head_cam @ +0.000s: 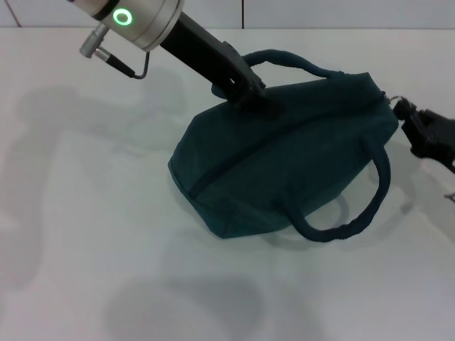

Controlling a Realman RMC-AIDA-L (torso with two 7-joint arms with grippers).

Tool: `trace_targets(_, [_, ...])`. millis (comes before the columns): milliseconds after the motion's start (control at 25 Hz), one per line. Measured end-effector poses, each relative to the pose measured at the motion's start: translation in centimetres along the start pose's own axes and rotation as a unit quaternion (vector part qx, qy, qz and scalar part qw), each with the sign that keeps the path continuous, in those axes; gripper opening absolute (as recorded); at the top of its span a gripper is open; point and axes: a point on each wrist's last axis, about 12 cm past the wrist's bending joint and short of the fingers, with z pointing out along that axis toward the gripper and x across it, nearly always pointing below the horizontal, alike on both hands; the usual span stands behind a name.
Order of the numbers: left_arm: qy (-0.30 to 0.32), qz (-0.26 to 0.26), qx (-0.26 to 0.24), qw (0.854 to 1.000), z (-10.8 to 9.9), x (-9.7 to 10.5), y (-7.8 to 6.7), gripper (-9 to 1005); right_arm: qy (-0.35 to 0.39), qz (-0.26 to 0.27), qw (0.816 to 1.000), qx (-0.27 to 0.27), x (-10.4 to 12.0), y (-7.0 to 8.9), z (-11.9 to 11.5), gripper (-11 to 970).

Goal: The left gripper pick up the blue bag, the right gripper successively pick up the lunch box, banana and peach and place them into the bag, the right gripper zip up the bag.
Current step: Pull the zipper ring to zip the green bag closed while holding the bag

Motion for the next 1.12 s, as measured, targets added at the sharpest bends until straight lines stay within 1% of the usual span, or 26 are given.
trace_targets(160, [-0.008,-0.004,0.020,1.000,-0.6,0.6,-0.2,45,-0.031,-0.004,0.999,-0.038,0.3,1.3,-2.1,2])
trace_targets(280, [-0.015,-0.009,0.035,0.999,-1.4,1.2,-0.2,45,-0.043,-0.003,0.997,-0.070,0.5,2.3,-3.1,2])
trace_targets(360, [-0.022,-0.012,0.044,0.999,-2.1,1.7,-0.3,46,-0.047,-0.008,0.994,-0.094,0.7,3.0,-3.7,2])
trace_targets(480, [-0.035,-0.019,0.054,0.998,-3.3,2.4,-0.1,46,-0.049,-0.019,0.993,-0.109,0.9,3.5,-4.0,5])
trace_targets(560, [-0.039,-0.023,0.055,0.997,-3.7,2.7,0.0,46,-0.043,-0.021,0.994,-0.102,1.0,3.3,-3.8,6])
trace_targets(800, [-0.040,-0.021,0.059,0.997,-3.6,2.8,0.2,46,0.015,-0.028,0.997,-0.064,1.9,2.2,-2.6,11])
trace_targets(960, [-0.044,-0.021,0.057,0.997,-3.8,2.7,0.2,46,0.037,-0.031,0.997,-0.054,2.3,2.0,-2.0,15])
trace_targets(1120, [-0.045,-0.020,0.057,0.997,-3.8,2.7,0.3,46,0.039,-0.025,0.998,-0.050,2.3,2.0,-1.8,18])
